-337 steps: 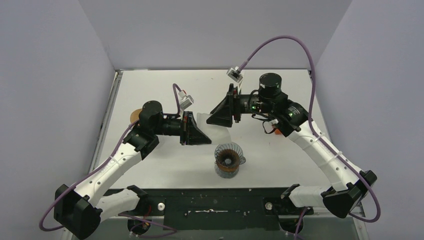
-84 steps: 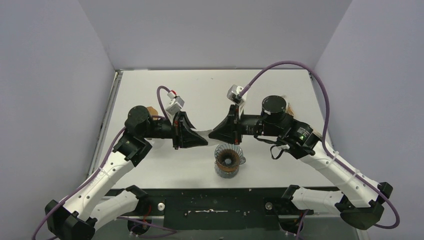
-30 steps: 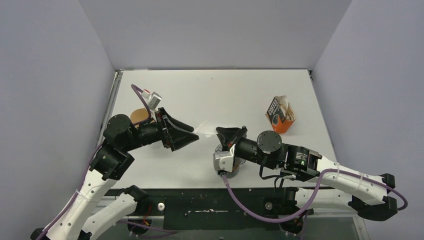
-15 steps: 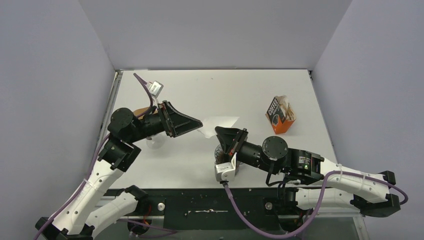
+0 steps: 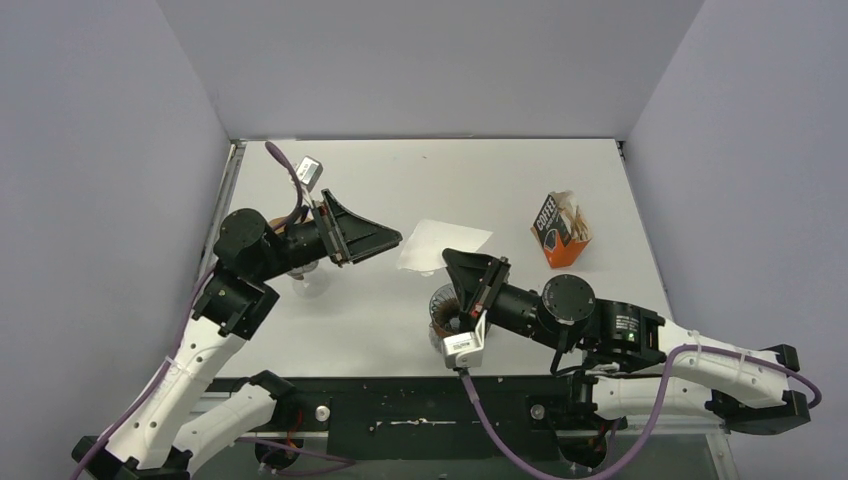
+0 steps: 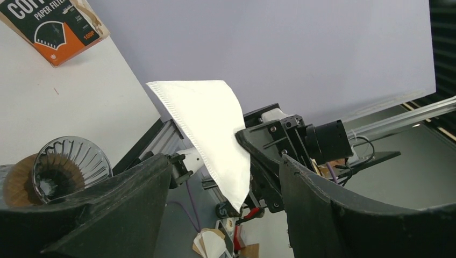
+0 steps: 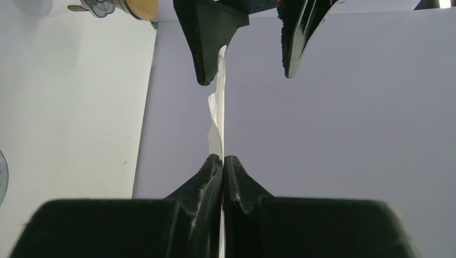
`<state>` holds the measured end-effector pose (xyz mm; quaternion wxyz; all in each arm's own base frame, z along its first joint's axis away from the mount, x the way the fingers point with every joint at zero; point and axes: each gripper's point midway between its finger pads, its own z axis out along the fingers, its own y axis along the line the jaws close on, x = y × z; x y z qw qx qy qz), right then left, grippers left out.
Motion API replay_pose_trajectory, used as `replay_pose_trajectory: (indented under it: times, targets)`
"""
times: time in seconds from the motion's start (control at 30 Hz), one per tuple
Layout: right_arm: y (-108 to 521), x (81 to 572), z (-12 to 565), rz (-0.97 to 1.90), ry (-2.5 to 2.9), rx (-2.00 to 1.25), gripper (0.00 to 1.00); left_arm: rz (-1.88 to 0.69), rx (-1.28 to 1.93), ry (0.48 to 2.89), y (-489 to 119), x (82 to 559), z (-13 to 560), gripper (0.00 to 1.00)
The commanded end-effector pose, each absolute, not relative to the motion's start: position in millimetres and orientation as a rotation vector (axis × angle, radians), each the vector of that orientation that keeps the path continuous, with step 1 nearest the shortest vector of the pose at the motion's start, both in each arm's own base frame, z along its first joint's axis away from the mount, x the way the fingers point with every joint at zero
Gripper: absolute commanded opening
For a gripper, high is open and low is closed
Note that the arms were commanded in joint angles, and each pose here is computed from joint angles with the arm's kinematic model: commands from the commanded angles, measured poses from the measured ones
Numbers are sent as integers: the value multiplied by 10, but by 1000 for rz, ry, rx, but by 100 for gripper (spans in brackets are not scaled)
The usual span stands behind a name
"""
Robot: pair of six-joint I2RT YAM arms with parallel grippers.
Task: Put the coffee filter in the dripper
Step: Place the coffee filter in the coffee dripper.
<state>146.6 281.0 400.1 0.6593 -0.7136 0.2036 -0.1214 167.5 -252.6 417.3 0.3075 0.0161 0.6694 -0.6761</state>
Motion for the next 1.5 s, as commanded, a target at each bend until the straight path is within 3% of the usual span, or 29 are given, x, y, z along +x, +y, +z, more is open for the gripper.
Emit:
replay_pose_trajectory:
  times: [0.0,0.4,0.53,0.93,1.17,1.37,1.47]
  targets:
    - [2696,1368,4345,-262,401,-1539,0,-1837,-38,1752,-2523,1740,4264,70]
    - [2796,1089,4465,-145,242,-1542,0,-1974,-35,1722,-2614,1755,4323,70]
    - [2866,991,4484,-96,194,-1546,0,-2048,-21,1713,-2635,1705,4337,65]
    - [2996,1008,4347,-127,156,-1613,0,-2204,-50,1748,-2643,1579,4281,39]
    - [3094,1065,4242,-155,159,-1644,0,-2250,-41,1775,-2640,1508,4270,30]
    - [3139,1086,4212,-158,166,-1652,0,-2277,-40,1784,-2634,1472,4228,2]
    - [3140,1096,4200,-159,175,-1655,0,-2292,-47,1772,-2626,1475,4215,0]
